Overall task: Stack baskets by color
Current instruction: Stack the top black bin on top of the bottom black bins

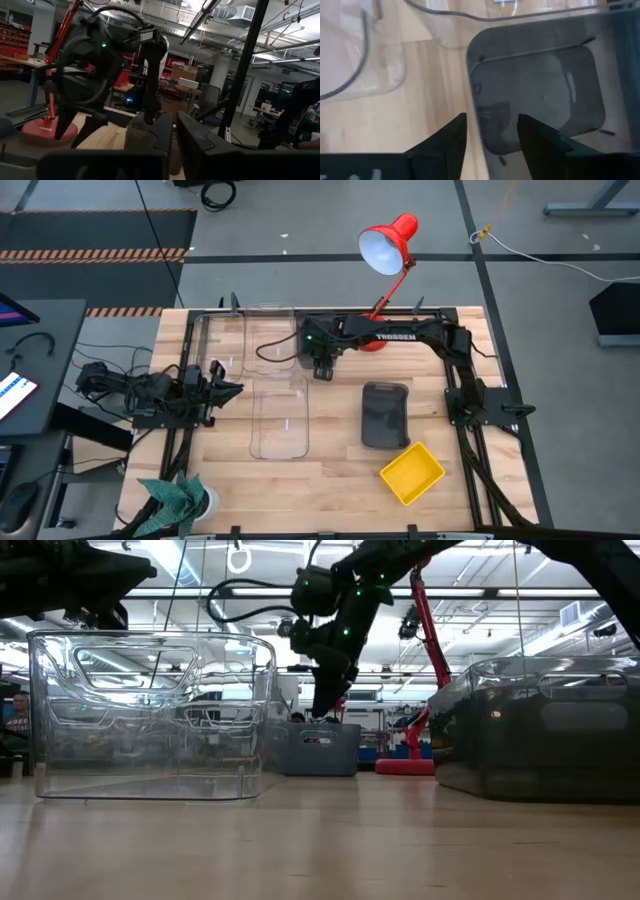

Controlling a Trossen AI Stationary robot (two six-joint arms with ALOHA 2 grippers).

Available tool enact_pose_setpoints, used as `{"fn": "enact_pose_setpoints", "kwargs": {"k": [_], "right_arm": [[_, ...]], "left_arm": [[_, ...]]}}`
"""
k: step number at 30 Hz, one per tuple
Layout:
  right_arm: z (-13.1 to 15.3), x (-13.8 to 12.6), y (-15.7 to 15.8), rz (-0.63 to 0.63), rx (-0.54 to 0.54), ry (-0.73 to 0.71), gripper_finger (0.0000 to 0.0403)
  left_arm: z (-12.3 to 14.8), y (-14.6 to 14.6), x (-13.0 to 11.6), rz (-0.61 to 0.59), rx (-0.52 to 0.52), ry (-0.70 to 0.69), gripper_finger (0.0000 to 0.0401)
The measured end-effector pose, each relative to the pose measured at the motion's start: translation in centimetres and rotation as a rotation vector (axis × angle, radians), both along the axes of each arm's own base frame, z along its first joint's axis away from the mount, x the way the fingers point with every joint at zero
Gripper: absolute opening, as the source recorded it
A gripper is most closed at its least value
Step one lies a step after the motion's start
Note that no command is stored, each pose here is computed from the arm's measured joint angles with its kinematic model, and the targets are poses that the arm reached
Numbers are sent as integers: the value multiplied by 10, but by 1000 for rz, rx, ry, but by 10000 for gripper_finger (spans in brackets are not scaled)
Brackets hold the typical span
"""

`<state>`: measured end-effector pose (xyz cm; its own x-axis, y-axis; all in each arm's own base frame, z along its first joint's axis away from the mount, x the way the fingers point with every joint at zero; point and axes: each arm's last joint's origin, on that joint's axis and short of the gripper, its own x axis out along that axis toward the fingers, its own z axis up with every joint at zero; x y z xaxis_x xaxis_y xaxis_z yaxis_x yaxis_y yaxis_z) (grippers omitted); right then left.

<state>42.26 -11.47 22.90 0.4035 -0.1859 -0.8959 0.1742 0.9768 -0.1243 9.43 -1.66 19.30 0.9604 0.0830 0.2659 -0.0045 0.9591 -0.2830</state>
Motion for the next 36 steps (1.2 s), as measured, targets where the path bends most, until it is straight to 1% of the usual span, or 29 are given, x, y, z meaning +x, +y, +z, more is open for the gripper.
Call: {"fn": "enact_pose_setpoints", "kwargs": {"k": [4, 7, 10, 15, 20, 24, 28, 32, 34, 36], "right_arm": [[-9, 2, -5, 21, 61, -4, 206], [-16, 3, -6, 24, 69, 12, 212], [-21, 2, -6, 25, 69, 22, 209], [-29, 0, -7, 12, 57, 23, 190], [-43, -5, -7, 5, 57, 52, 160], [-51, -10, -5, -1, 67, 80, 127], [-53, -10, -4, -20, 77, 80, 79], [-54, -10, -4, -17, 79, 80, 18], [-54, -11, -4, -22, 81, 85, 9], [-53, -11, -4, -22, 84, 92, 13]], "left_arm": [[0, 0, 0, 0, 1, 1, 30], [0, 0, 0, 1, 0, 1, 34], [0, 0, 0, 1, -1, -1, 36], [0, 0, 0, 0, 0, 1, 29], [0, 0, 0, 0, 0, 0, 25], [0, 0, 0, 0, 0, 0, 29], [0, 0, 0, 0, 0, 0, 33], [0, 0, 0, 0, 0, 0, 33], [0, 0, 0, 1, 0, 0, 30], [0, 0, 0, 0, 0, 0, 28]]}}
